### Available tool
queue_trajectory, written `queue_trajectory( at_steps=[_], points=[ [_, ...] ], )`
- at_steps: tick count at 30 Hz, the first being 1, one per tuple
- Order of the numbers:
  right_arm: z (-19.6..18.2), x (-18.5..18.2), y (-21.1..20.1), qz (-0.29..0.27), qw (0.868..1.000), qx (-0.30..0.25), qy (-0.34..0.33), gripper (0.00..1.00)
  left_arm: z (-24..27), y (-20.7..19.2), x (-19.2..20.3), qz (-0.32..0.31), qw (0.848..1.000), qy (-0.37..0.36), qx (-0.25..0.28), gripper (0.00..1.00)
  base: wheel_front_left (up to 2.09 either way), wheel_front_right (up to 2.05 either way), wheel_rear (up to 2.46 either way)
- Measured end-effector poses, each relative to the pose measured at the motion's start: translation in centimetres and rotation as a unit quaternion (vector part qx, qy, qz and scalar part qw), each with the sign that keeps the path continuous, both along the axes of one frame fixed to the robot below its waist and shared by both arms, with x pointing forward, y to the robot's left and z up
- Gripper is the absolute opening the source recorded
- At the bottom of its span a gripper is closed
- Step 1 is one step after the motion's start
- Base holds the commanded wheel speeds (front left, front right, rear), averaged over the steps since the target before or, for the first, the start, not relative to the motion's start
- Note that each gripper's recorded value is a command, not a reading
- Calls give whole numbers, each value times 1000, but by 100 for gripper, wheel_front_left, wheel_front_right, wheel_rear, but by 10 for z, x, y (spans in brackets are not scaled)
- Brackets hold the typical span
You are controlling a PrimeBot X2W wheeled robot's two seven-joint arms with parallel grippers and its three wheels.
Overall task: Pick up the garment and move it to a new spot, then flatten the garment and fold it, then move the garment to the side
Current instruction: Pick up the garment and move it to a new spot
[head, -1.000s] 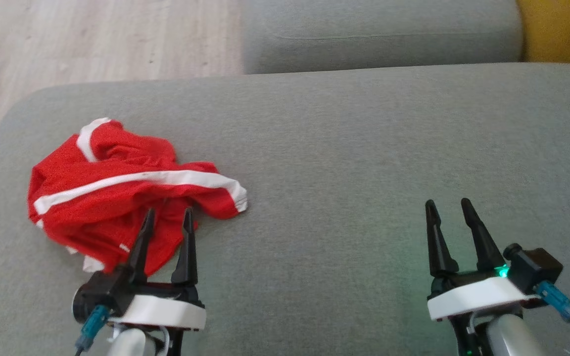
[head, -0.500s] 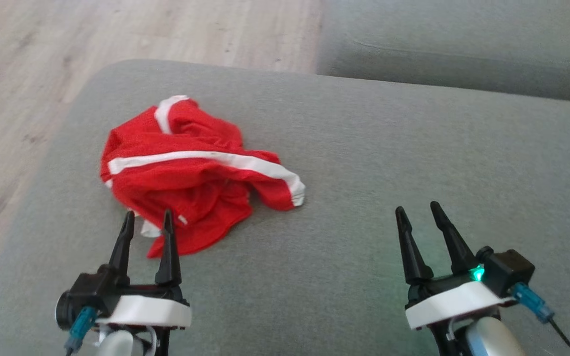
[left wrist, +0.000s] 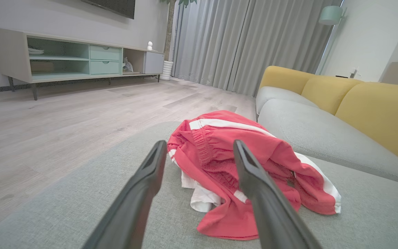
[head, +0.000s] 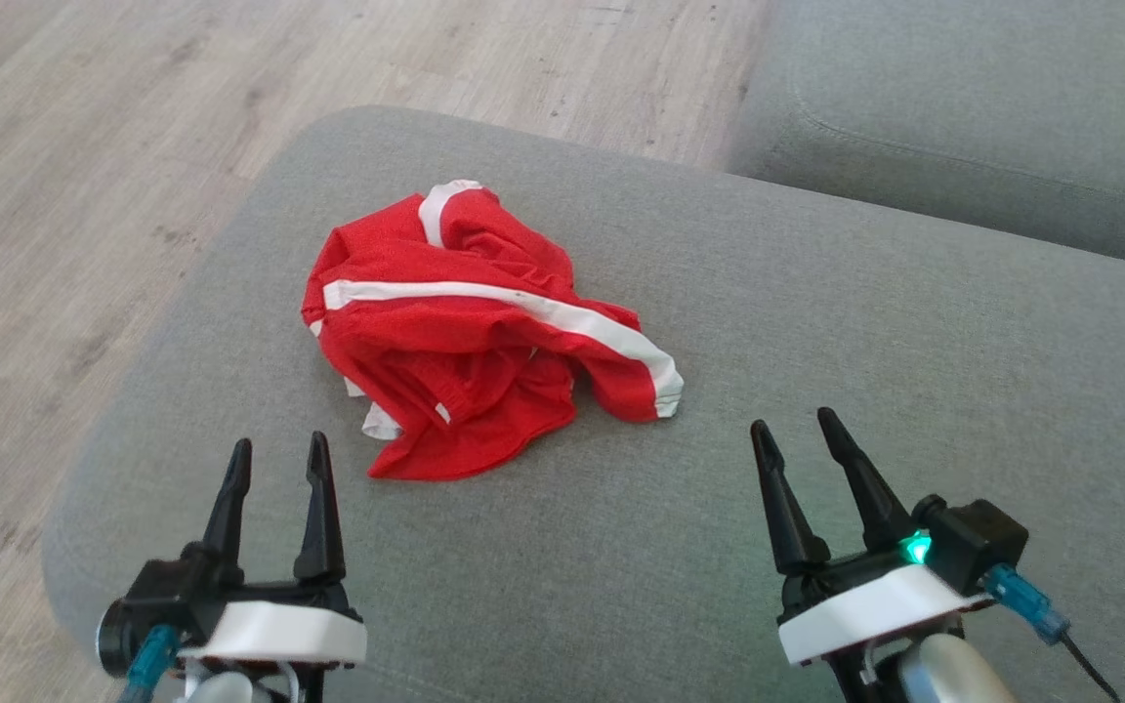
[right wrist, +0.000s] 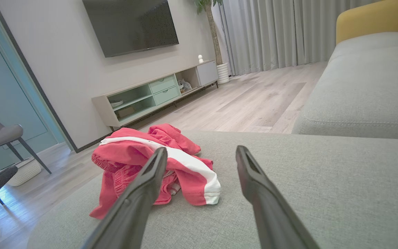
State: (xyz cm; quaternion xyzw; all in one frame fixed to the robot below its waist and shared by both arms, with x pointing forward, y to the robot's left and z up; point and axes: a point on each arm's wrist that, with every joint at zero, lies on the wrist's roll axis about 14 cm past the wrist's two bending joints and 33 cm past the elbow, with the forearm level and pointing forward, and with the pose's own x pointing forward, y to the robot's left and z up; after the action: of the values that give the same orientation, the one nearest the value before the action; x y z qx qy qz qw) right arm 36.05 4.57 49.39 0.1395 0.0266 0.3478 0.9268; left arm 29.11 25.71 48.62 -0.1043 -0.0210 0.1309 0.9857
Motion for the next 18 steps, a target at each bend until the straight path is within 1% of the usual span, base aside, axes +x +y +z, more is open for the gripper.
queue_trajectory(
  at_steps=[5, 8, 9, 12, 15, 17, 18],
  points=[
    [-3, -2, 7, 12, 1000, 0, 5, 100, -1, 8, -3, 12, 1000, 4, 4, 100, 0, 0, 0],
    [-8, -1, 7, 12, 1000, -1, 11, 100, -1, 9, 3, 2, 1000, 9, 19, 100, 0, 0, 0],
    [-10, 0, 5, 10, 1000, -1, 14, 100, 0, 9, 8, -7, 1000, 12, 25, 100, 0, 0, 0],
    [-17, 5, 0, 1, 1000, -1, 24, 100, 2, 8, 28, -48, 995, 36, 78, 100, 0, 0, 0],
    [-25, 12, -5, -9, 999, -4, 32, 100, 2, 0, 57, -108, 981, 80, 140, 100, 0, 0, 0],
    [-28, 18, -9, -16, 999, -5, 34, 100, 2, -6, 77, -144, 967, 109, 178, 100, 0, 0, 0],
    [-29, 22, -11, -19, 999, -5, 34, 100, 0, -12, 85, -168, 957, 125, 200, 100, 0, 0, 0]
  ],
)
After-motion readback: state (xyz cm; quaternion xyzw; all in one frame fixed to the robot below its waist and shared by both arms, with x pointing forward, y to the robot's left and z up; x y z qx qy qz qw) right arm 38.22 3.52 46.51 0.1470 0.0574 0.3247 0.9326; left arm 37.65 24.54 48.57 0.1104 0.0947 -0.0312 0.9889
